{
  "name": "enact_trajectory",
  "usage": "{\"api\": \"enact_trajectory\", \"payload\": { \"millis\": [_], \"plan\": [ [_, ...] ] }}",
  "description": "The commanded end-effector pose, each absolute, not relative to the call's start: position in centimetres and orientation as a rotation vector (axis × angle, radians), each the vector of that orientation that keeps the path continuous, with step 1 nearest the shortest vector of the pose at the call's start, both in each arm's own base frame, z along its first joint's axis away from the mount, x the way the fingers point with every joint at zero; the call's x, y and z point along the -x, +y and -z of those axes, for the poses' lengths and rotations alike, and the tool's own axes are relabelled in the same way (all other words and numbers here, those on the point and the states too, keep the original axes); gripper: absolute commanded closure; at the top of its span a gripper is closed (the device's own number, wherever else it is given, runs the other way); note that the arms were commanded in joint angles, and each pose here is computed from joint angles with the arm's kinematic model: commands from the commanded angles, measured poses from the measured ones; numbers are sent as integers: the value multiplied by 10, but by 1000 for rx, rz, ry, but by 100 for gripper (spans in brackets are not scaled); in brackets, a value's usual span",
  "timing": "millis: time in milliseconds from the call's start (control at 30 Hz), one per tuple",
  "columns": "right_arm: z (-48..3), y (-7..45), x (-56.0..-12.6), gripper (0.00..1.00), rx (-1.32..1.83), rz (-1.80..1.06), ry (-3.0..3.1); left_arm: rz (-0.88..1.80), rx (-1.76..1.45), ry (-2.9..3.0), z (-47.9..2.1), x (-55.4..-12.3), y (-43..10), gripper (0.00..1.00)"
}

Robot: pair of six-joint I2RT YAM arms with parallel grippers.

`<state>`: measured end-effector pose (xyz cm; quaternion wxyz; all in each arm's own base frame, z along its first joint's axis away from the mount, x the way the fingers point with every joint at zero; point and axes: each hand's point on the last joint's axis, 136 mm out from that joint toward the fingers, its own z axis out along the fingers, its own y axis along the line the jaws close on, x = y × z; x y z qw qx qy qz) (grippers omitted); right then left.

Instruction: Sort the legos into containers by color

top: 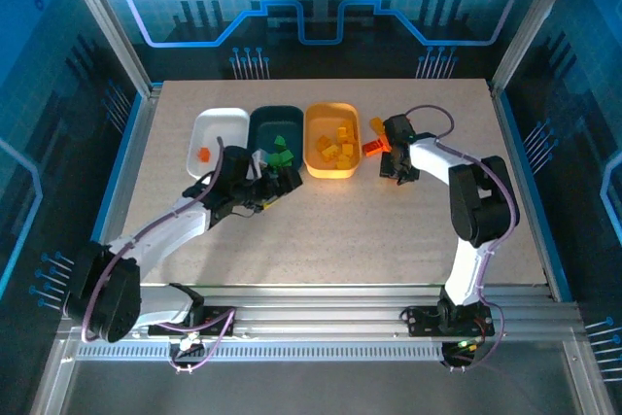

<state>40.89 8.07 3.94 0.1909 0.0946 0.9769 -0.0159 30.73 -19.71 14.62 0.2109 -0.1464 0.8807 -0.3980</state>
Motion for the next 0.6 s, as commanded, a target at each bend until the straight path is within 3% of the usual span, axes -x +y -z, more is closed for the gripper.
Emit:
{"api": "enact_trajectory", "payload": {
  "millis": [0,100,267,433,567],
  "plan": [
    [-95,102,-411,62,-209,6,2613,1049,508,2387,-163,-316,-160,1],
    [-133,168,-406,62,-76,-200,2543,994,727,2342,-154,-318,-112,1],
    [-160,329,-393,61,319,-523,2475,1000,1142,2212,-124,-311,-39,1],
    [-153,444,-395,62,598,-620,2361,1046,1293,2147,-104,-297,-19,1],
    [-137,494,-407,62,708,-632,2307,1085,1260,2170,-102,-292,-24,1]
  ]
}}
